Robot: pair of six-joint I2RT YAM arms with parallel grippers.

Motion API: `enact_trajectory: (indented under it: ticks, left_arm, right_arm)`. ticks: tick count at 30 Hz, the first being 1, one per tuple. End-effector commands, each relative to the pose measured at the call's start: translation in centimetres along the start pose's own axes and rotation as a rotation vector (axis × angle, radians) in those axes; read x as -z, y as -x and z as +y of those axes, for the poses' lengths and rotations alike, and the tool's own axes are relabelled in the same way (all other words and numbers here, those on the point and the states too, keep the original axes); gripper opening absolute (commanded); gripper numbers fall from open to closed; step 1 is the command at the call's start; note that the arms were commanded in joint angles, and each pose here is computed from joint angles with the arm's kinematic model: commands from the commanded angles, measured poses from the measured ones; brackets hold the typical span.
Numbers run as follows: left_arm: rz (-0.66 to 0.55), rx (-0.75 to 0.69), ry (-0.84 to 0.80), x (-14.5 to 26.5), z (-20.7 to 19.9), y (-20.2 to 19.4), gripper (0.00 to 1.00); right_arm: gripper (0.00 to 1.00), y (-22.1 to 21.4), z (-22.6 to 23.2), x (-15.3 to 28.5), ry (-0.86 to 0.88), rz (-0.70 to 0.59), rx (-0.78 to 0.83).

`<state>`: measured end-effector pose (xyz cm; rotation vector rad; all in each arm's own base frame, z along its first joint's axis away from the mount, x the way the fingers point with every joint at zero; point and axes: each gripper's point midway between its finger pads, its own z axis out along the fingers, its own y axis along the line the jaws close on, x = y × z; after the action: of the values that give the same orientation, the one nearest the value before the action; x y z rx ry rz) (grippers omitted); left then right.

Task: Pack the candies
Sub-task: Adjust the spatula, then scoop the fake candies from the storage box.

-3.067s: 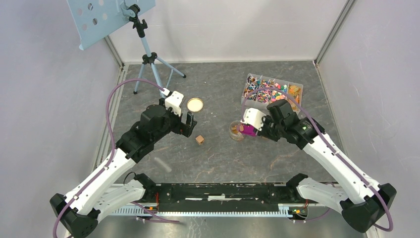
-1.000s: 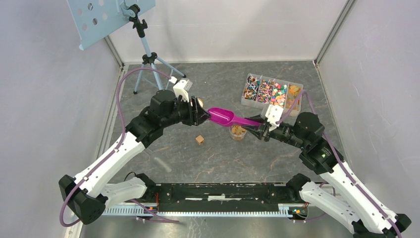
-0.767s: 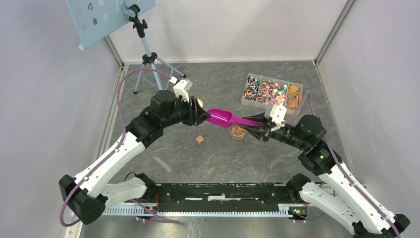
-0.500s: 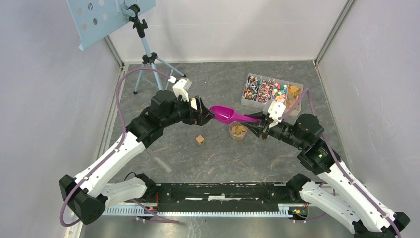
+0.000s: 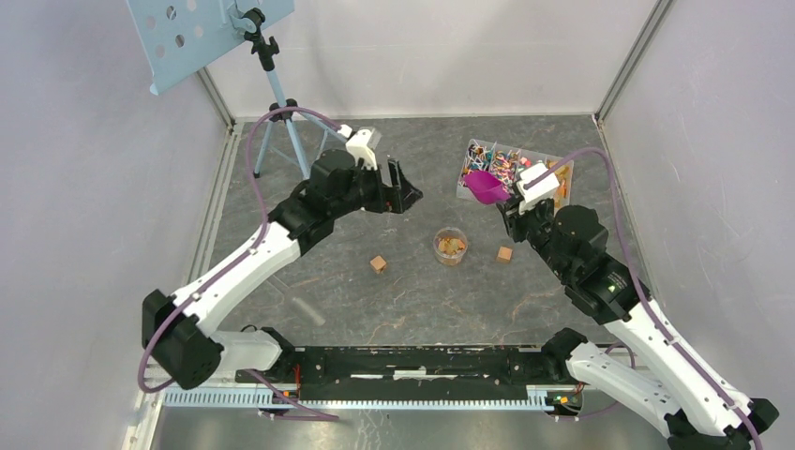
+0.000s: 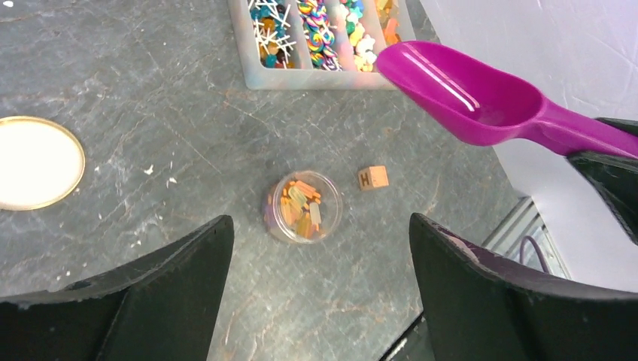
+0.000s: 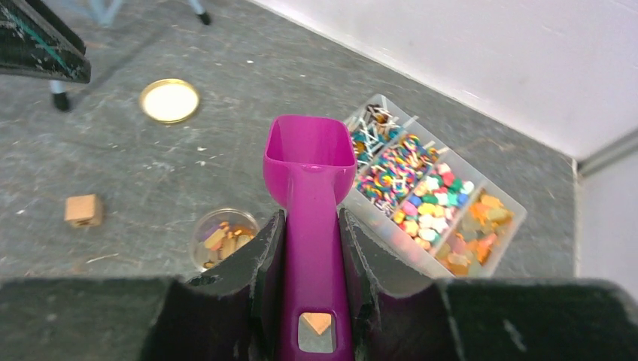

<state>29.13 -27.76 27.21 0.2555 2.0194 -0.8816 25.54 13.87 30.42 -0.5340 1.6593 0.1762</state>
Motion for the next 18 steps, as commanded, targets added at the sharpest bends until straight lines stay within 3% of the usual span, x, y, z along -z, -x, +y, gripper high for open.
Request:
enact_trajectory:
  ticks: [1, 6, 11, 18]
  left_arm:
    - [-0.096, -0.061, -0.021, -3.2, -0.3, 3.0, 0.89]
    - [-0.160, -0.018, -0.012, -8.3, 1.0, 3.3, 0.78]
    - [-0.117, 0.048, -0.056, -14.8, 0.9, 2.4, 0.67]
    - [-0.033, 0.045, -0.073, -22.7, 2.0, 0.5, 0.64]
  right_arm:
    - [0.00, 0.8, -3.4, 1.0, -0.198, -0.034, -0.076]
    - [0.00, -1.3, -4.9, 1.6, -0.300, 0.012, -0.082]
    - [0.00, -2.6, -5.6, 1.6, -0.352, 0.075, -0.061]
    - [0.00, -4.1, -6.6, 0.2, -0.438, 0.183, -0.025]
